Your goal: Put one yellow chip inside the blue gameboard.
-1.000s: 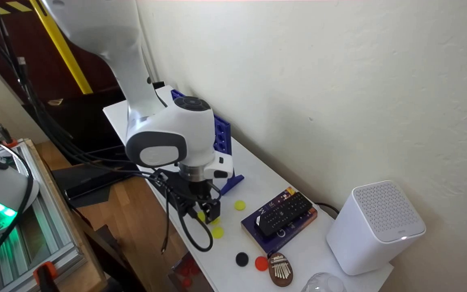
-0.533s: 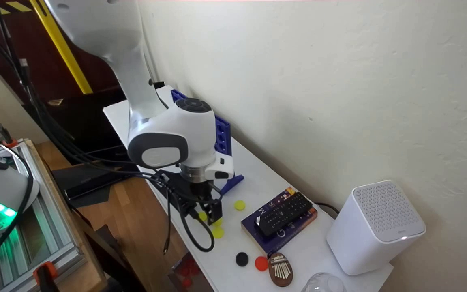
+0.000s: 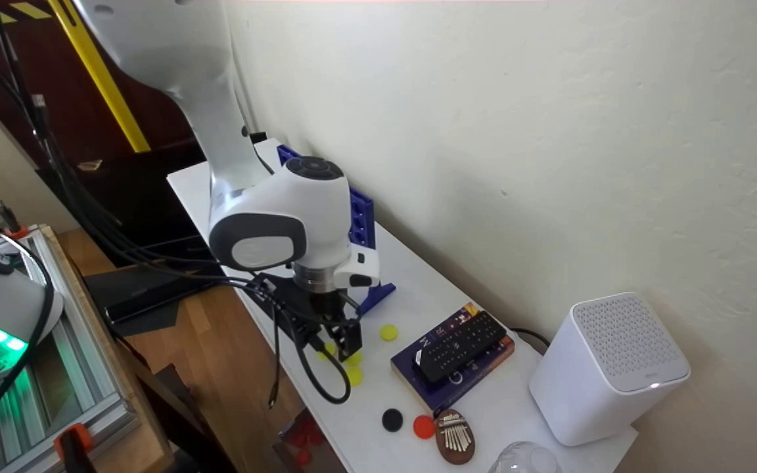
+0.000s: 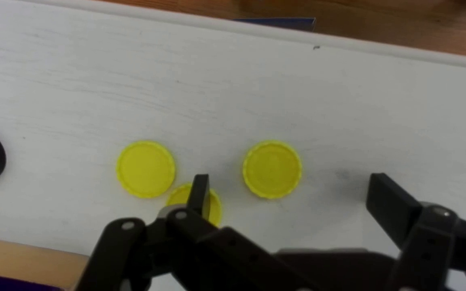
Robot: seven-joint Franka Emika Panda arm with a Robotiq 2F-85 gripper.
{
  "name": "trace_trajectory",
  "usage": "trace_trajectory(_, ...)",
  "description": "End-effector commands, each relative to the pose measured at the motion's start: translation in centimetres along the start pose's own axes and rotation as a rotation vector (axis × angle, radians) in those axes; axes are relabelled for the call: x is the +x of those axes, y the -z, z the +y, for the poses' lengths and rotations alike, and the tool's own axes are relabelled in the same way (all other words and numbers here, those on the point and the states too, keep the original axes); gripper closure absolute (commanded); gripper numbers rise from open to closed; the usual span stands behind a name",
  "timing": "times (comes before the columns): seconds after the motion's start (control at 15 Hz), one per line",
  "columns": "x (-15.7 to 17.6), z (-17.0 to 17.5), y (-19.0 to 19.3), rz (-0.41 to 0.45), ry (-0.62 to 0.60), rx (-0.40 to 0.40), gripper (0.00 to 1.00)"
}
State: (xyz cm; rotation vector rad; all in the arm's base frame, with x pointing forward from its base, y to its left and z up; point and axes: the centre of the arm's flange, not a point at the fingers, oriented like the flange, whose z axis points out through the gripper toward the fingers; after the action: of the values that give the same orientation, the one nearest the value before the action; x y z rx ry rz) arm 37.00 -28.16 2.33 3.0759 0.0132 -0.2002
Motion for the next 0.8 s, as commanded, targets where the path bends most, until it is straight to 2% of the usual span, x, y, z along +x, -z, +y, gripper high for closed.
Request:
trace_trajectory(0.0, -0.1, -0.6, 0.3, -0.001, 0.030, 0.001, 0.01)
trace_trajectory(0.73, 0.5, -1.5, 0.0, -0.024, 0.046, 0.001, 0.00)
